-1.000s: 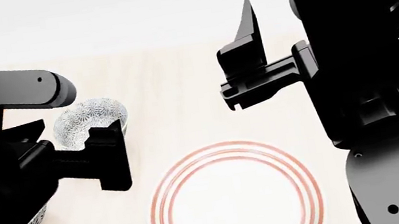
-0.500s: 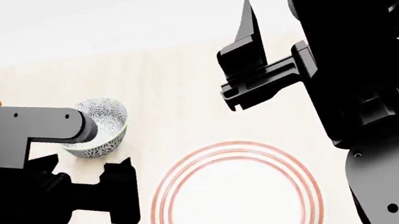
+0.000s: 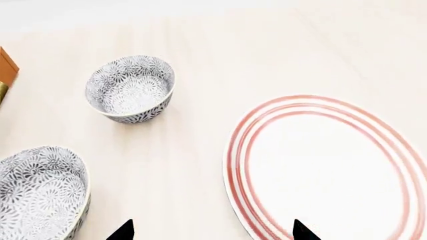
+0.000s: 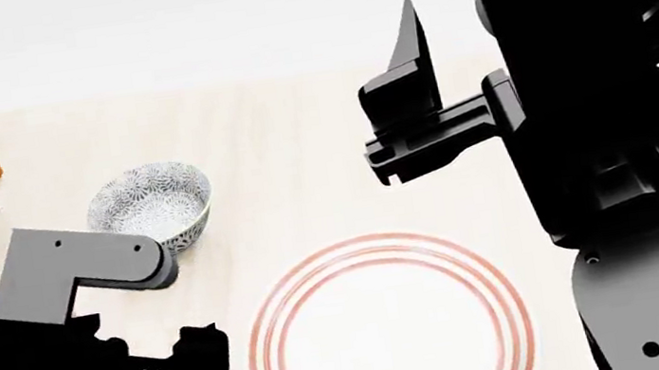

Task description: Put the bowl at the front on the plate.

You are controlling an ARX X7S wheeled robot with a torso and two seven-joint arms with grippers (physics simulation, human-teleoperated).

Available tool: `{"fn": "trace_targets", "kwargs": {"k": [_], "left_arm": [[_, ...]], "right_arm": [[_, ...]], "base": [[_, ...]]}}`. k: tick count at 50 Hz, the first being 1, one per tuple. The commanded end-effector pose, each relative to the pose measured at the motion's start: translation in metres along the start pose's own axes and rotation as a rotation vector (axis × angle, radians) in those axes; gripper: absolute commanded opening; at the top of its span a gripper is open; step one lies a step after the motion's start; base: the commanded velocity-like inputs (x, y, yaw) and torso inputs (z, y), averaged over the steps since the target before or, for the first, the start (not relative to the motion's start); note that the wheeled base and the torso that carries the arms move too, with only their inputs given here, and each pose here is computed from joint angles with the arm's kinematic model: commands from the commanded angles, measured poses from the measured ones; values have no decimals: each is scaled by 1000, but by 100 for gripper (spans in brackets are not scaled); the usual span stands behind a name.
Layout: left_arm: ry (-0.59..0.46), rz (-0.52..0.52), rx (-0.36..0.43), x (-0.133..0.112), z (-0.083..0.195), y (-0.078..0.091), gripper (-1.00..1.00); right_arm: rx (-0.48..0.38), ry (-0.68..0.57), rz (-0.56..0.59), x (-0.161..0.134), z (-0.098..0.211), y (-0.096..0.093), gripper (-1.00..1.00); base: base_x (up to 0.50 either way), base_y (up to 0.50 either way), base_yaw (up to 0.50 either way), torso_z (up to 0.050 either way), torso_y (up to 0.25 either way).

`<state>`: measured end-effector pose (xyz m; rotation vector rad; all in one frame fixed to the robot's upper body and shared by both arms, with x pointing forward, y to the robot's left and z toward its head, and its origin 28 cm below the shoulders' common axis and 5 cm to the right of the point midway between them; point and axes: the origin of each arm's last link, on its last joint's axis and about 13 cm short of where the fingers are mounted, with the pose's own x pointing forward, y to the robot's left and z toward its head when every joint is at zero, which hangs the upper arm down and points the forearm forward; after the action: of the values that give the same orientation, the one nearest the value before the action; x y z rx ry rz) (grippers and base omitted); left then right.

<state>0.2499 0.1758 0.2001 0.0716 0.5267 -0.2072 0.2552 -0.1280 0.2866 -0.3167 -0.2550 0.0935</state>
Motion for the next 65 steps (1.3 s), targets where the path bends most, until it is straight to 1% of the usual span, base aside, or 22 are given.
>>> {"fn": "trace_targets", "kwargs": {"k": [1,10,12,15,20,21,28,41,48,56,65], "left_arm": [[65,-1,8,1,-11,1,100],[111,6,10,1,-15,2,100],[140,5,-2,0,-15,2,100],[155,-11,7,-2,-18,1,100],[169,-8,15,-1,-21,1,100],[194,-16,17,-1,-23,1,100],[236,-23,35,-1,-32,-1,100],[277,-28,42,-9,-35,0,100],[299,-14,50,-8,-39,1,100],[347,0,57,-4,-53,3,100],[374,2,51,-4,-54,4,100]], "right_arm": [[0,-4,1,0,0,0,100],[-1,-8,-5,-2,0,0,100],[0,-8,-6,-2,0,0,100],[1,-8,-5,-2,0,0,100],[1,-10,-7,-2,0,0,100],[0,-14,-5,-2,0,0,100],[-4,-16,-3,-3,1,0,100],[-8,-30,-8,-4,2,0,100],[-9,-31,-6,-4,2,-1,100],[-6,-32,-15,-7,1,-2,100],[-16,-29,-17,-8,2,-2,100]], "base": [[0,0,0,0,0],[0,0,0,0,0],[0,0,0,0,0],[0,0,0,0,0],[0,0,0,0,0],[0,0,0,0,0],[0,0,0,0,0],[0,0,0,0,0],[0,0,0,0,0],[0,0,0,0,0],[0,0,0,0,0]]}}
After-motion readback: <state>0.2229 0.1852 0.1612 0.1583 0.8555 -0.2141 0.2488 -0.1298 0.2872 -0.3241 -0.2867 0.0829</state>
